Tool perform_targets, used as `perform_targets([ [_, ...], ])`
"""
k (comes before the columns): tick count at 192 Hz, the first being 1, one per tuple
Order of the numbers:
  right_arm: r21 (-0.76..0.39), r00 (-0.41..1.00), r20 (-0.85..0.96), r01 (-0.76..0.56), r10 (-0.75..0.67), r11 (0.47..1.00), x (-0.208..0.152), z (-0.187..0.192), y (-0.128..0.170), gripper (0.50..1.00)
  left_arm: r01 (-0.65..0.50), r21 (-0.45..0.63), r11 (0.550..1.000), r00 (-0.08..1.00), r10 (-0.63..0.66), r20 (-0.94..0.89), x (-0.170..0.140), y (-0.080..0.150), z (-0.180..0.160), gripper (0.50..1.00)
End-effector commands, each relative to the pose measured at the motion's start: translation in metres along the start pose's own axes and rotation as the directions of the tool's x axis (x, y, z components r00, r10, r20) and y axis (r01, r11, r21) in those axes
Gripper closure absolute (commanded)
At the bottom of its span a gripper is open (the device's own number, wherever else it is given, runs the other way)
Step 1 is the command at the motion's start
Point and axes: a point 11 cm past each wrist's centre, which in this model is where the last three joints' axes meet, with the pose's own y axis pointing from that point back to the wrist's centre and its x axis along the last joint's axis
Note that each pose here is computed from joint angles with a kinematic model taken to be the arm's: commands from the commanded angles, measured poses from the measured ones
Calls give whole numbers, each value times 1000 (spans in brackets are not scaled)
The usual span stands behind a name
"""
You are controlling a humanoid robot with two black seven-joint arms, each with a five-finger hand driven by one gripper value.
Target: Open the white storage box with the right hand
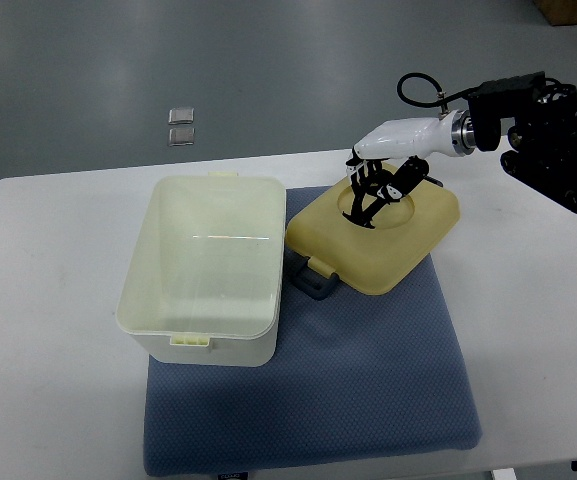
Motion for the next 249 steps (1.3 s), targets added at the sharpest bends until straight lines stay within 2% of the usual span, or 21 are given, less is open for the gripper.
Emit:
perform_targets([
  [1, 20, 1000, -3, 3, -3, 1000, -6, -6, -7, 1000, 0, 1, 1000, 1000, 0, 1, 0, 0, 0, 500],
  [147, 72, 999, 10, 47, -48, 996, -37, -22, -22, 1000, 0, 0, 1000, 1000, 0, -2, 0, 0, 0, 500],
  [149, 72, 999, 10, 47, -48, 996, -37, -22, -22, 987, 0, -1, 1000, 1000, 0, 1, 0, 0, 1, 500],
  [150, 73, 999, 12, 46, -47, 996, -37, -22, -22, 965, 0, -1, 1000, 1000, 0, 1, 0, 0, 1, 500],
  [166, 73, 999, 17, 46, -47, 996, -37, -23, -22, 889, 0, 1, 1000, 1000, 0, -1, 0, 0, 0, 500],
  [167, 74, 999, 18, 47, -48, 996, -38, -23, -23, 865, 0, 1, 1000, 1000, 0, -1, 0, 0, 0, 500],
  [168, 74, 999, 18, 47, -48, 996, -38, -23, -23, 865, 0, 1, 1000, 1000, 0, -1, 0, 0, 0, 500],
  [169, 74, 999, 20, 47, -49, 996, -38, -23, -23, 832, 0, 1, 1000, 1000, 0, -1, 0, 0, 0, 500],
  [170, 74, 999, 20, 47, -49, 996, -38, -23, -23, 832, 0, 1, 1000, 1000, 0, -1, 0, 0, 0, 500],
  [171, 74, 999, 19, 46, -48, 996, -37, -23, -22, 800, 0, -1, 1000, 1000, 0, -2, 0, 0, 1, 500],
  [172, 74, 999, 19, 46, -48, 996, -37, -23, -22, 799, 0, -1, 1000, 1000, 0, -2, 0, 0, 1, 500],
  [173, 74, 999, 20, 48, -49, 996, -37, -23, -22, 763, 0, 0, 1000, 1000, 0, -1, 0, 0, 0, 500],
  [174, 74, 999, 20, 48, -49, 996, -37, -23, -22, 762, 0, 1, 1000, 1000, 0, -1, 0, 0, 0, 500],
  [175, 74, 999, 22, 45, -47, 996, -37, -23, -22, 732, 0, 1, 1000, 1000, 0, -1, 0, 0, 0, 500],
  [177, 74, 999, 22, 45, -47, 996, -37, -23, -22, 732, 0, 1, 1000, 1000, 0, -1, 0, 0, 0, 500],
  [178, 75, 999, 24, 46, -47, 996, -37, -23, -22, 710, 0, 1, 1000, 1000, 0, 1, 0, 0, 0, 500],
  [184, 77, 998, 28, 46, -48, 996, -38, -23, -23, 679, 0, 1, 1000, 1000, 0, 1, 0, 0, 0, 500],
  [191, 75, 998, 29, 47, -49, 996, -38, -23, -22, 671, 0, -1, 1000, 1000, 0, 1, 0, 0, 1, 500],
  [198, 76, 998, 32, 47, -49, 996, -38, -23, -22, 638, 0, -1, 1000, 1000, 0, -1, 0, 0, 0, 500],
  [221, 78, 998, 33, 45, -48, 996, -37, -23, -23, 611, 0, -1, 1000, 1000, 0, -1, 0, 0, 0, 500],
  [249, 82, 999, 44, 26, -30, 996, -31, -25, -23, 605, 0, 1, 1000, 1000, 0, -1, 0, 0, 0, 500],
])
